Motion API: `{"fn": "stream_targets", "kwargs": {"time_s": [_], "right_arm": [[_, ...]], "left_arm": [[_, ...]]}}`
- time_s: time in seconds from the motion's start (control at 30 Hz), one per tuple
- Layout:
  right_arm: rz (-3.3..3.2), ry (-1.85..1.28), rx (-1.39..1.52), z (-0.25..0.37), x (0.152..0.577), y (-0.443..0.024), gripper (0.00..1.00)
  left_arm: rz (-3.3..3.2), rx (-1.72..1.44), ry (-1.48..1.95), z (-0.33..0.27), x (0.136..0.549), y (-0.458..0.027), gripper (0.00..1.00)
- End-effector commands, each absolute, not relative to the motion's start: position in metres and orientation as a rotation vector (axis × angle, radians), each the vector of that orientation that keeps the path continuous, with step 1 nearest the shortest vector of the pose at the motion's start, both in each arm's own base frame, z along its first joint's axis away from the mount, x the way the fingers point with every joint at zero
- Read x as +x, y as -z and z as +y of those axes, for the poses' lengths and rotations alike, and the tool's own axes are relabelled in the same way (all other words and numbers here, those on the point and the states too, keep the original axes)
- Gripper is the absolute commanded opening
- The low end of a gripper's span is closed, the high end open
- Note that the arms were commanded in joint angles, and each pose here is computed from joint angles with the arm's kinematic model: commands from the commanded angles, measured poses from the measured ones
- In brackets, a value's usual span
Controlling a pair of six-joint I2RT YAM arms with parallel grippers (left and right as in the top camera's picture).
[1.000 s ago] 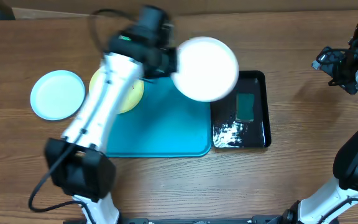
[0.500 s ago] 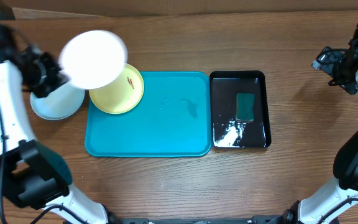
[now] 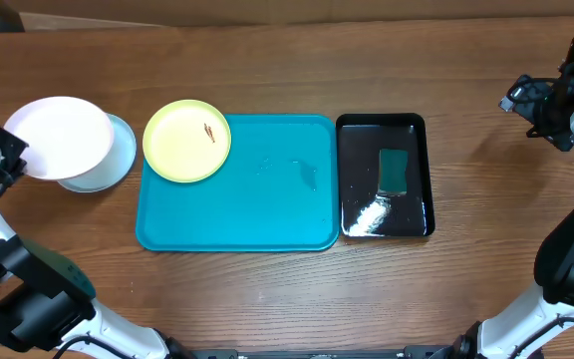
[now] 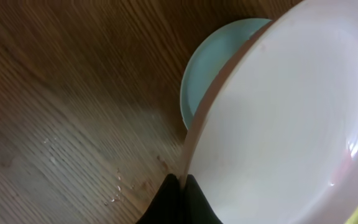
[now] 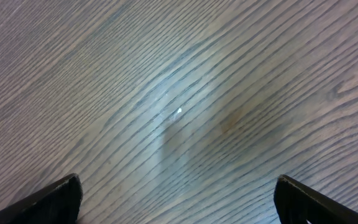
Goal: Clean dirty plates on tray and stack at the side
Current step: 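Lower the pink plate onto the light-blue plate and open left gripper, then raise the left gripper away from the stacked plates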
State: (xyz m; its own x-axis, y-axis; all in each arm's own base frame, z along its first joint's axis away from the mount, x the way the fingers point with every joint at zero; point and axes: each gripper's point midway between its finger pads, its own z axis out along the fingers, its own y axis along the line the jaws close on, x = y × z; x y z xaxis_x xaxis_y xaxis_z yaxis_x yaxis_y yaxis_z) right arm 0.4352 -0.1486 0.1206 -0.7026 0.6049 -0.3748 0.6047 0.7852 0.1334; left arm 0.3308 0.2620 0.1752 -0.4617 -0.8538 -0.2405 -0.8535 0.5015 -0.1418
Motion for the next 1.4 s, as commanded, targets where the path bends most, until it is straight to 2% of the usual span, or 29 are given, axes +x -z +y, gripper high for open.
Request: {"fn": "stream_targets", "kwargs": {"time_s": [0.0,0.47,0.7,0.77,0.87,0.9,0.93,1.07,1.37], "right_arm": [[2.546,-0.008,0.909,-0.149,0.44,-0.13,1.0],[2.546,-0.007,0.909,-0.149,0.44,-0.13,1.0],[2.546,-0.007,0.909,-0.149,0.44,-0.13,1.0],[2.546,-0.007,0.909,-0.149,0.44,-0.13,1.0],[2.546,-0.008,0.909,-0.149,0.44,-0.13,1.0],[2.546,-0.008,0.909,-0.149,0.44,-0.13,1.0],[2.546,-0.008,0.909,-0.149,0.44,-0.13,1.0],[2.546,-0.007,0.909,-0.149,0.44,-0.13,1.0],[2.546,-0.007,0.909,-0.149,0.44,-0.13,1.0]], "left_arm": [[2.462,-1.493,-0.028,0.264,0.326,-0.162,0.04],[2.43,-1.489,0.011,0.264,0.335,-0.088,0.04],[2.393,-1.463,0.013,0.268,0.342,-0.077,0.05],[2.382,-1.449,0.033,0.268,0.346,-0.078,0.15],[2.383,-1.417,0.083,0.263,0.352,-0.08,0.55],[2.394,-1.384,0.121,0.259,0.356,-0.081,0.66],[2.402,-1.354,0.157,0.255,0.359,-0.082,0.69],[2.442,-1.16,0.324,0.228,0.382,-0.096,0.7],[2.575,-0.732,0.256,0.162,0.429,-0.117,0.65]]}}
